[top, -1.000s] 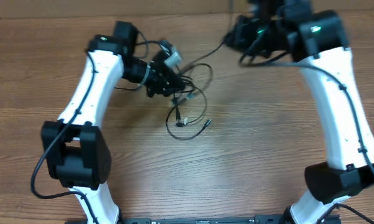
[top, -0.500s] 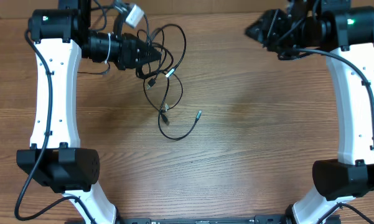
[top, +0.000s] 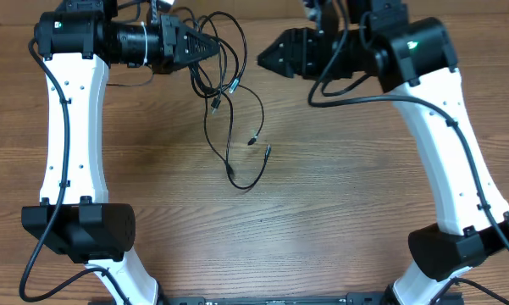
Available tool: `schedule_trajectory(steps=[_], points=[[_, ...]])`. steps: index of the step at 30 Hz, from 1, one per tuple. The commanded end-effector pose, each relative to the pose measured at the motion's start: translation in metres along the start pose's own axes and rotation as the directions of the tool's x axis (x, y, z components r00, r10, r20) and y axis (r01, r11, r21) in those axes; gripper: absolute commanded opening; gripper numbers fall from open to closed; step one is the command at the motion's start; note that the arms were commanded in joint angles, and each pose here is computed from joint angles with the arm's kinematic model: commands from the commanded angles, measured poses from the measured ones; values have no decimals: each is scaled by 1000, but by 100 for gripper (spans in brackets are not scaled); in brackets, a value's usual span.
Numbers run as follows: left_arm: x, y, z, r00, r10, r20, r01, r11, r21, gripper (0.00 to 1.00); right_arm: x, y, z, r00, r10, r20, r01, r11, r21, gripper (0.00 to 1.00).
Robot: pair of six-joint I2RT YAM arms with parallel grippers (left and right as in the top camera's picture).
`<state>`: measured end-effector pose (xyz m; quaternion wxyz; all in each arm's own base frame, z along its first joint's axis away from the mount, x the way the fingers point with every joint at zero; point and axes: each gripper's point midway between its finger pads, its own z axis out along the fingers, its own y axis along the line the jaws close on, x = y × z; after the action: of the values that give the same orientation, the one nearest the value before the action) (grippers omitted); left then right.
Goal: Untangle cables
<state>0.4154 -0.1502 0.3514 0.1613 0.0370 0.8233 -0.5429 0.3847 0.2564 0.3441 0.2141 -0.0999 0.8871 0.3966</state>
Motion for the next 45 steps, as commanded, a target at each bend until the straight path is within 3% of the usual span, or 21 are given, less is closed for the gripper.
schedule_trajectory(steps=[1,7,16,20,27,29,32,35,40,42,43,45], points=[[-1,-20,-6,986,-167,7,166,985,40,4,3,-1,28,999,35,-24,-35,999,17,63],[-5,-28,-6,972,-237,0,236,969,79,4,5,-28,66,963,269,-3,-266,952,149,59],[-5,-36,-7,978,-207,-16,207,971,120,4,7,-63,119,938,346,-23,-335,921,199,55],[-5,-43,-12,996,-92,-13,93,981,172,4,6,-115,101,914,393,102,-399,821,408,54],[-15,-37,-38,995,-96,35,87,976,201,4,8,-207,33,862,430,267,-491,582,648,45],[-17,-35,-42,996,-77,49,66,978,197,4,9,-218,23,855,446,265,-499,567,655,39],[-17,-34,-41,998,2,65,-14,983,184,4,8,-218,21,876,447,183,-455,637,622,31],[-14,-27,-31,995,72,67,-80,989,126,4,9,-206,30,911,403,83,-376,732,569,27],[-1,18,-8,996,85,27,-79,982,-171,11,14,-185,44,937,348,-21,-291,815,501,15],[5,33,-1,997,82,2,-79,957,-280,17,17,-181,47,937,347,-32,-287,820,496,8],[12,50,3,997,74,-25,-78,910,-407,23,18,-181,46,935,354,-34,-291,816,499,4],[17,65,4,996,75,-46,-88,852,-516,27,19,-181,46,933,357,-37,-292,815,501,4]])
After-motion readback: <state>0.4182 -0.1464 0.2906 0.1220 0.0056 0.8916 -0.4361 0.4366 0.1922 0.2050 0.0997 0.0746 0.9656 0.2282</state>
